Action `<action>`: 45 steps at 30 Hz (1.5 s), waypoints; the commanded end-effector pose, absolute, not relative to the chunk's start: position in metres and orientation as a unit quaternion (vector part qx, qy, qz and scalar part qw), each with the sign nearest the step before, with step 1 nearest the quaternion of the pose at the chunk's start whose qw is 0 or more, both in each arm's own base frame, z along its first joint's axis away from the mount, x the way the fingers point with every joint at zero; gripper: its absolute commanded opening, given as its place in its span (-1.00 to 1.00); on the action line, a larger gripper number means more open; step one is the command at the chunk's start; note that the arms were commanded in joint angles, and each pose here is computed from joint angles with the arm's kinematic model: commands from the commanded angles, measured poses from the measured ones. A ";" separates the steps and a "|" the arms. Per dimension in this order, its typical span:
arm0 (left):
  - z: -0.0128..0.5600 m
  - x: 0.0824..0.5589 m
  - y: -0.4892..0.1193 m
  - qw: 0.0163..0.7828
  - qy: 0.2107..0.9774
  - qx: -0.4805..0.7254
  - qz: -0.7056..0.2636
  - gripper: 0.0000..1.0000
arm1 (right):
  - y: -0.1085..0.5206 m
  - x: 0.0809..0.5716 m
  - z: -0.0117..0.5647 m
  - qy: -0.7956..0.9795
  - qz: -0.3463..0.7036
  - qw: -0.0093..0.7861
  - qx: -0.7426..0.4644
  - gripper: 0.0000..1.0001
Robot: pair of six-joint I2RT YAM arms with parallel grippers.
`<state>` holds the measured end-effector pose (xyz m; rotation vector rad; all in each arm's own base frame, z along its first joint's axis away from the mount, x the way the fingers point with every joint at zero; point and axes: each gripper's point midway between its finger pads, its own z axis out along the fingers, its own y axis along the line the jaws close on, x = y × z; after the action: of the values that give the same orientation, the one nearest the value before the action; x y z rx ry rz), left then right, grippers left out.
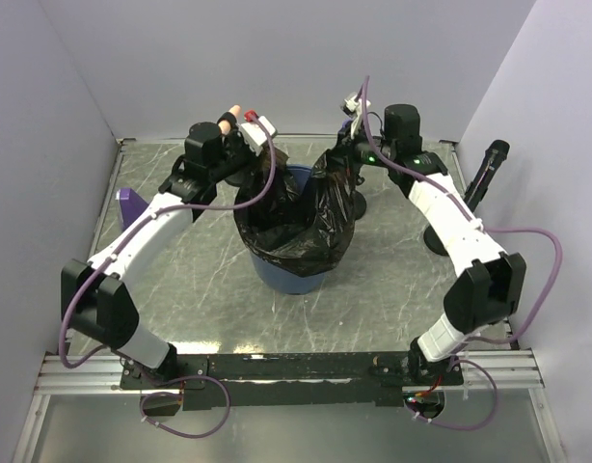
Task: Put the trash bags into the trash bin
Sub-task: Place the trash bag in the trash bin.
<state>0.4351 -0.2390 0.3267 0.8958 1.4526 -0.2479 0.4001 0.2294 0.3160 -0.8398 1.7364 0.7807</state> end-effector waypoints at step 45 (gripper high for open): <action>0.286 0.350 -0.260 0.443 0.678 0.344 -0.474 -0.99 | 0.226 0.338 0.227 0.786 0.444 0.347 -0.254 -0.77</action>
<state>0.4048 -0.2365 0.2744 0.7558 1.7381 -0.8689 0.3591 0.2276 0.2060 -0.5763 2.1273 1.1259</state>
